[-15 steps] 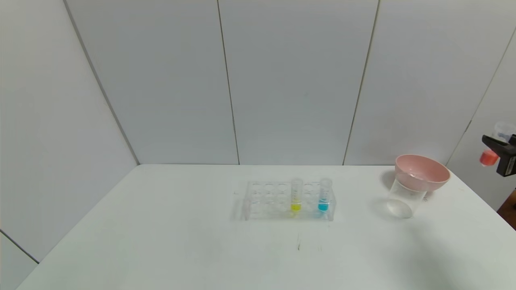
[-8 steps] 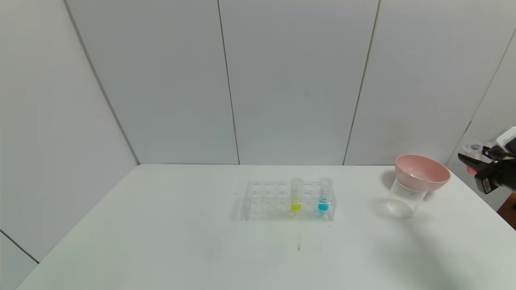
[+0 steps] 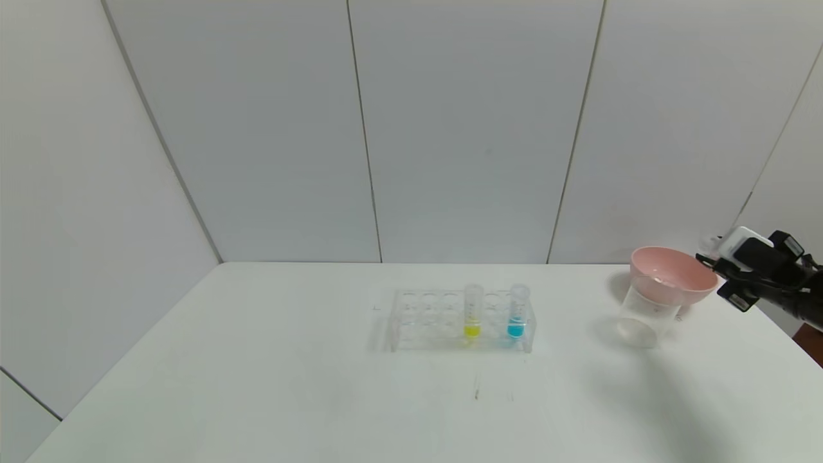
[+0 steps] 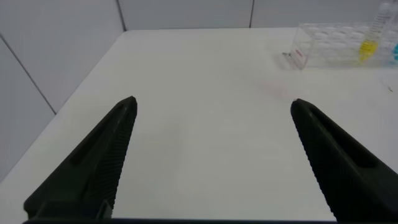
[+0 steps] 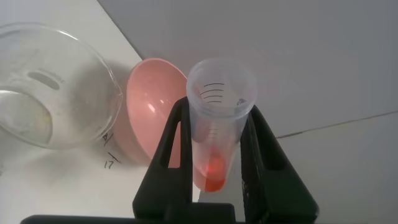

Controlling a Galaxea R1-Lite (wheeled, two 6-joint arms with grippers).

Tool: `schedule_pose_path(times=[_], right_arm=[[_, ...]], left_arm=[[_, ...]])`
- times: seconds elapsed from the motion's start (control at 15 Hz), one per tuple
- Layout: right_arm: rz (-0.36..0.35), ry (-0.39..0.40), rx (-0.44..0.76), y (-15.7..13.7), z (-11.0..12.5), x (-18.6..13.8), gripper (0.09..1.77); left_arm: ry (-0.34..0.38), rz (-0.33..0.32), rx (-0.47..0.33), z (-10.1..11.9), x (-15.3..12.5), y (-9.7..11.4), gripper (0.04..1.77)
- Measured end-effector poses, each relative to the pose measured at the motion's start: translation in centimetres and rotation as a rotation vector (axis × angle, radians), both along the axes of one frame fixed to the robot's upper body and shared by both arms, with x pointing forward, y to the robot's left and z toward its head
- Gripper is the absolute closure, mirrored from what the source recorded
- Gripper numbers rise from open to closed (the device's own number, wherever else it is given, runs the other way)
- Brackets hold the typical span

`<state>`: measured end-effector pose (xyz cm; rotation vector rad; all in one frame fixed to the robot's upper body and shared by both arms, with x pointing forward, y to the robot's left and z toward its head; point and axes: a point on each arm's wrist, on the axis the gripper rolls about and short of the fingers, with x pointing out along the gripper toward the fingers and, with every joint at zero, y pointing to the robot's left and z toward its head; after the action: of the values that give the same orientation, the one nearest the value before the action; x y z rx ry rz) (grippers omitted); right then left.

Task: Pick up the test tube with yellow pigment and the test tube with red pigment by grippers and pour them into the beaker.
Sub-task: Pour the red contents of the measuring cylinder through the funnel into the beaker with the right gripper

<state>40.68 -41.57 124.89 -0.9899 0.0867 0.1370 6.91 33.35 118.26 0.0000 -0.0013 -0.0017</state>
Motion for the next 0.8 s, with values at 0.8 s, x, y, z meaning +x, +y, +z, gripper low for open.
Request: schedule_pose_path(times=[0.8], right_arm=[[-0.001,-0.021,-0.302,0.3,-0.3,1.9,1.36]], left_arm=[[0.000,0.000,0.000,0.0,0.0,0.0,0.05]])
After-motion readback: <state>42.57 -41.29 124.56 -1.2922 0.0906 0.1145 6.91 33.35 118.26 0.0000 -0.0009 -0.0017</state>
